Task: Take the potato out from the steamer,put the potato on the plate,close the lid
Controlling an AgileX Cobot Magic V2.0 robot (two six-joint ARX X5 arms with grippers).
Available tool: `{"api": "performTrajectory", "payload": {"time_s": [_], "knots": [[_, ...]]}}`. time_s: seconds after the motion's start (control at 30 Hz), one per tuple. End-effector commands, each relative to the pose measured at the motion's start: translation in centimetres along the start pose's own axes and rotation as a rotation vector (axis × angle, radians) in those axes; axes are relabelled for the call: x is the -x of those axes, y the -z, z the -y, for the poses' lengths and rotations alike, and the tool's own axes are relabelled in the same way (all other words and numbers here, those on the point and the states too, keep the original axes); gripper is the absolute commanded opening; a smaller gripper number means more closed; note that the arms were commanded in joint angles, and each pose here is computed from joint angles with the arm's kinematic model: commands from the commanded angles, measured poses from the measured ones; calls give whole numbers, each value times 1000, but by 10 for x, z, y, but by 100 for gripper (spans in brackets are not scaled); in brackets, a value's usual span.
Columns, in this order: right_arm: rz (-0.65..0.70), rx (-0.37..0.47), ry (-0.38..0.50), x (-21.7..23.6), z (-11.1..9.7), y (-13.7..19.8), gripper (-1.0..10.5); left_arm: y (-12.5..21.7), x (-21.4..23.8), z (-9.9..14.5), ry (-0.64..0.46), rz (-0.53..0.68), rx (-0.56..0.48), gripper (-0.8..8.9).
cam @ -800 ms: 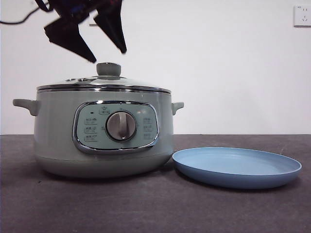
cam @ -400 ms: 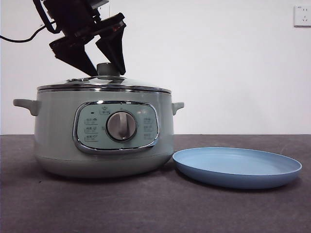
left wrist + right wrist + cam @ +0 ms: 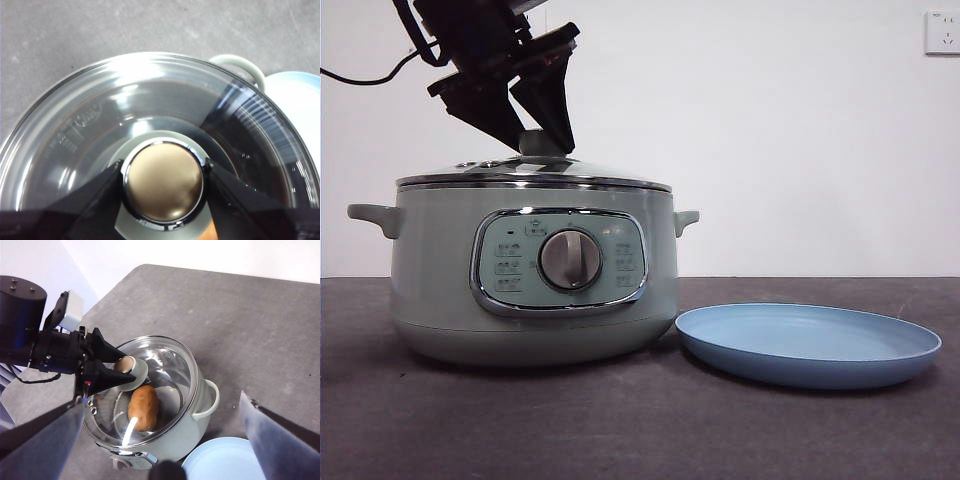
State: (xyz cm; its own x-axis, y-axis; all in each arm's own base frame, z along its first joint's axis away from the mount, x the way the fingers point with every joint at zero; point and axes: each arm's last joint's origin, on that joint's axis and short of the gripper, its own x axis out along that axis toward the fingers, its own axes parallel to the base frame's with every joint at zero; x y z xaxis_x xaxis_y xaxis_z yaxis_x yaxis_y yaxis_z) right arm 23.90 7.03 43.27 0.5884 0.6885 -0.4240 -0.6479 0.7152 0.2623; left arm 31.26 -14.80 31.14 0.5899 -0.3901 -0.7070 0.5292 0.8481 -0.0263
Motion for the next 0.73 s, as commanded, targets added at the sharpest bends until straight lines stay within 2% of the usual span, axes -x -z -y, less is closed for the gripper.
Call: {"api": "performTrajectory", "payload": {"time_s": [0.03,0.4,0.6,0.73], "knots": [[8,9,2,1,-1,-2,689,-20,19,0,-7,77,-19,-8],[4,-4,-21,-2,-5,-2,688,-67,124,8,-13,197,-35,-8],[-1,24,-61,-11,-15,-7,688,-61,193,15,-35,338,-73,-8],[-67,48,-103,-27,-29,-20,688,-45,243,21,-74,449,-79,-8]]}}
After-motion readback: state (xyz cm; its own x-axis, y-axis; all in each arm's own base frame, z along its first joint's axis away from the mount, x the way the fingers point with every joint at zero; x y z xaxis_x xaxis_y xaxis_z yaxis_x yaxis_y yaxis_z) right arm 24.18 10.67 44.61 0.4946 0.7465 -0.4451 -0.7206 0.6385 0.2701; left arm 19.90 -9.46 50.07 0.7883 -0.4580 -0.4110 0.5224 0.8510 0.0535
